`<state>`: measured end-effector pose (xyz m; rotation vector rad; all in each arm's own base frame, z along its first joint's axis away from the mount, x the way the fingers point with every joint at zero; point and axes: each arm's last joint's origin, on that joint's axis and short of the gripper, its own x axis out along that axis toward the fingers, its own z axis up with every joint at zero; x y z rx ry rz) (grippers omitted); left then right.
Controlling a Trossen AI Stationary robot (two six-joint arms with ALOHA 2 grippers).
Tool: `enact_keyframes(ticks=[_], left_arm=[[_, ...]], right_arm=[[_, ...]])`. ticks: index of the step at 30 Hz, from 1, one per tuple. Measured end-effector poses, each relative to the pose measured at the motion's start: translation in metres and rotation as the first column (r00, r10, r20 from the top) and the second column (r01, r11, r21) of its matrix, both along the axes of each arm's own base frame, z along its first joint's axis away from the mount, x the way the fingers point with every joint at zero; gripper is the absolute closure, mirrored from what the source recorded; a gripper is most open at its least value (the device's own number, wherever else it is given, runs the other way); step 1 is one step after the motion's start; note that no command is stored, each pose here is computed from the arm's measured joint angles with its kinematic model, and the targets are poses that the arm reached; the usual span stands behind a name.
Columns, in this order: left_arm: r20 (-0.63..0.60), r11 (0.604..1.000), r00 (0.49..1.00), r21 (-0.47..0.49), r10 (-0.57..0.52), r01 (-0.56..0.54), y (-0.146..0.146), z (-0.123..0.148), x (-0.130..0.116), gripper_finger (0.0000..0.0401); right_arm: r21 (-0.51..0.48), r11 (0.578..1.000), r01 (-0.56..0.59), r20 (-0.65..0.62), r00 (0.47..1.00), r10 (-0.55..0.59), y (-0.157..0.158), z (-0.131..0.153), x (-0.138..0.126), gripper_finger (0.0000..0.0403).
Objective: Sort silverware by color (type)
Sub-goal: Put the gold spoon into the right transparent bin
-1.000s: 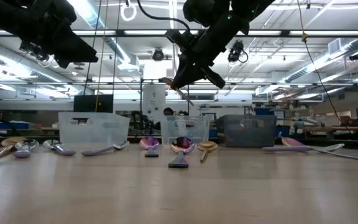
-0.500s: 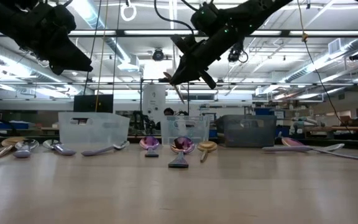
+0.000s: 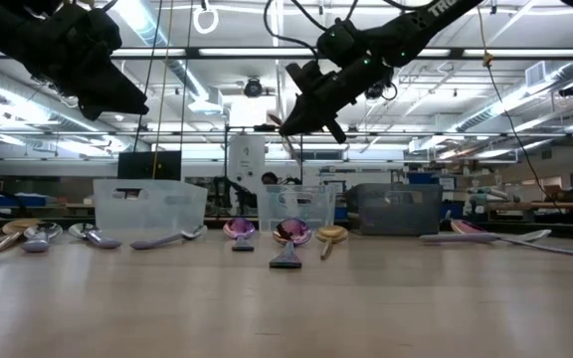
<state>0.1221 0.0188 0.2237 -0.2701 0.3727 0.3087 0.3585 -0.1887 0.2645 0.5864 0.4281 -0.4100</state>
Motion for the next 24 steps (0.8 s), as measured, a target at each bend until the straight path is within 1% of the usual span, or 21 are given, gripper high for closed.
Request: enact_keyframes(ticks=[4,10,16,21,23,24], left_arm=[[0.012,1.000,1.000,-0.002,0.002,-0.002,0.000,0.001,0.000,0.0255],[0.013,1.000,1.000,-0.005,0.003,-0.003,0.000,0.001,0.000,0.0255],[0.013,1.000,1.000,-0.004,0.003,-0.003,0.000,0.001,0.000,0.0255],[0.014,1.000,1.000,-0.002,0.004,-0.004,0.000,0.001,0.000,0.0255],[0.014,1.000,1.000,-0.003,0.005,-0.005,0.000,0.001,0.000,0.0255],[0.014,1.000,1.000,-0.003,0.006,-0.006,0.000,0.001,0.000,0.0255]], right_arm=[[-0.047,0.999,-0.016,-0.014,1.000,0.015,-0.006,0.000,-0.003,0.0380],[-0.074,0.997,-0.015,-0.034,0.999,0.012,-0.021,-0.002,-0.012,0.0380],[-0.092,0.996,-0.020,-0.057,0.998,0.015,-0.027,-0.003,-0.017,0.0380],[-0.097,0.995,-0.030,-0.082,0.996,0.022,-0.031,-0.020,-0.010,0.0380],[-0.075,0.997,-0.036,-0.118,0.993,0.027,-0.032,-0.030,-0.009,0.0380],[-0.078,0.996,-0.035,-0.117,0.993,0.026,-0.033,-0.032,-0.008,0.0380]])
